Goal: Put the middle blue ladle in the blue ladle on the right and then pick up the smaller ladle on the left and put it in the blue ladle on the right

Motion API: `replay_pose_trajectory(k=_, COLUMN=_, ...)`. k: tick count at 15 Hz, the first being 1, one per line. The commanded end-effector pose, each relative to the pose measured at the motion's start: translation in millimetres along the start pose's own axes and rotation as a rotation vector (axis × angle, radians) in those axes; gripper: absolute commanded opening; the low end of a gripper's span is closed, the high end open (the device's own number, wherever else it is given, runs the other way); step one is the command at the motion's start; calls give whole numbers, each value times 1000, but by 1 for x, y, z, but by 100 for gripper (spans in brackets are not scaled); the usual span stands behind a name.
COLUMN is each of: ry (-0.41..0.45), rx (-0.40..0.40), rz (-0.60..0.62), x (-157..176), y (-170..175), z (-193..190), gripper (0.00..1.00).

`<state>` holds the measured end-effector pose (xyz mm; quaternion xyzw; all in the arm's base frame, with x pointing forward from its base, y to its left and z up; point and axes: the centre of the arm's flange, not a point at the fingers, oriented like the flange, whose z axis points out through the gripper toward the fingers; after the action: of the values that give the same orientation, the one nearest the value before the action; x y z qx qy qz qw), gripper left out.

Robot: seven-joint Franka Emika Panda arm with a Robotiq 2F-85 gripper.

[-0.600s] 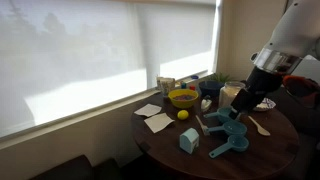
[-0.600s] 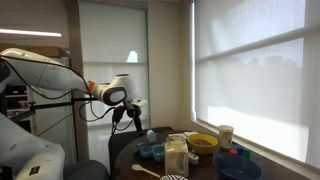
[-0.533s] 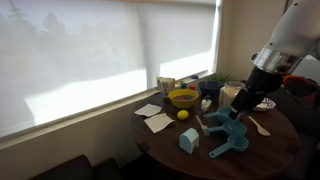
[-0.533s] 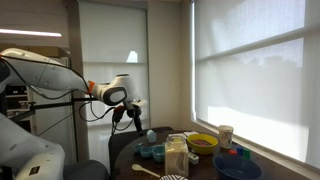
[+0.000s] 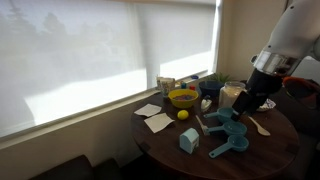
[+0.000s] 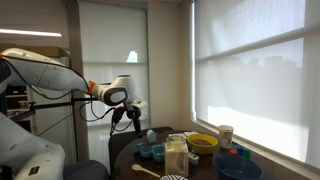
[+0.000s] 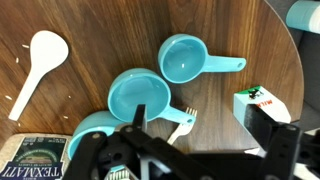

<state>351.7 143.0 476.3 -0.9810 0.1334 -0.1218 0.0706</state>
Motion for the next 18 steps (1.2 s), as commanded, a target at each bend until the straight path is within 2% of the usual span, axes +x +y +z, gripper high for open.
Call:
replay_pose_trajectory(k=1, ry=-23, rx=-10, rz=6, x=0, y=2, z=4, gripper=100)
replay_pose_trajectory(k=10, ry=-32, rx=-12, rz=6, x=0, y=3, z=6, gripper=100)
replay_pose_trajectory(k=13, ry=-61, rx=-85, rz=15, x=3, y=11, z=15, gripper=100)
replay_pose_trajectory(k=18, ry=-143, rx=-148, rz=34, x=2, y=36, z=33, gripper=100)
